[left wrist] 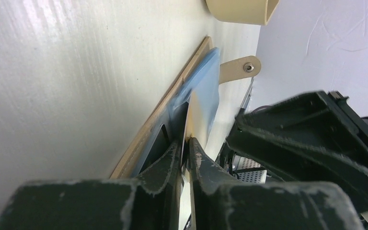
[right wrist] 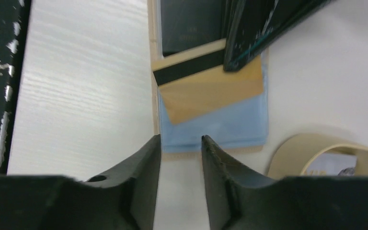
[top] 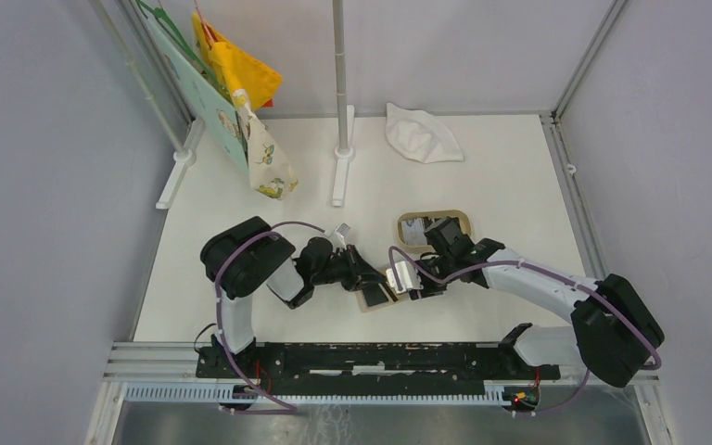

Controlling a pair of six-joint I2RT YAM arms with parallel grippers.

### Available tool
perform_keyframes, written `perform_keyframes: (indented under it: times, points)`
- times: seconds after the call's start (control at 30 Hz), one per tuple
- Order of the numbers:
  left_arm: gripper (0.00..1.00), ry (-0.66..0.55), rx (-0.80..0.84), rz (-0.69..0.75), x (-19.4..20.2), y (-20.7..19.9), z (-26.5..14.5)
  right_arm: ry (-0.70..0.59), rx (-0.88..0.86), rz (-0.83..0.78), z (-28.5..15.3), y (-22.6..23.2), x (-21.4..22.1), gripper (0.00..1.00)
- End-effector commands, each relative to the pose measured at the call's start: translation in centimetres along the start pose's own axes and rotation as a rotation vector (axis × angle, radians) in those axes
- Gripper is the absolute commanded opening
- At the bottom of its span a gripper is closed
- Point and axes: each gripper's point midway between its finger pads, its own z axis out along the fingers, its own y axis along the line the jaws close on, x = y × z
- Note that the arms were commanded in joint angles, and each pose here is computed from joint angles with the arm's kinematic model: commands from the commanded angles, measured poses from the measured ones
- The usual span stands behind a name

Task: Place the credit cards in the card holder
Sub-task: Insert the credit card into the card holder.

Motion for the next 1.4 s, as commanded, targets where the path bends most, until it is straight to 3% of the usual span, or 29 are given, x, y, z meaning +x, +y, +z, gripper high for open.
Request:
perform_keyframes:
  times: [0.0, 0.13, 0.23, 0.47, 0.93, 1.37]
  points:
    - [0.17, 0.01, -0.041, 0.002, 0.2, 1.5, 0.3, -0.158, 0.021, -0.091, -0.2, -0.4, -4.8, 0.37]
    - [0.17, 0.012, -0.037, -0.004, 0.3, 1.5, 0.4, -0.198, 0.066, -0.138, 0.6, -1.0, -7.4, 0.13]
    - [0.18, 0.012, -0.033, -0.006, 0.3, 1.4, 0.4, -0.17, 0.086, -0.166, 1.7, -1.3, -8.6, 0.06]
    - [0.18, 0.009, -0.031, -0.006, 0.3, 1.5, 0.3, -0.018, 0.172, -0.142, 4.2, -2.8, -8.5, 0.04]
    - [0.19, 0.015, -0.011, -0.021, 0.5, 1.5, 0.4, 0.033, 0.166, -0.129, 6.1, -2.0, -8.0, 0.04]
    - [0.19, 0.022, -0.004, -0.025, 0.5, 1.4, 0.6, 0.134, 0.277, -0.083, 5.3, -4.0, -5.6, 0.04]
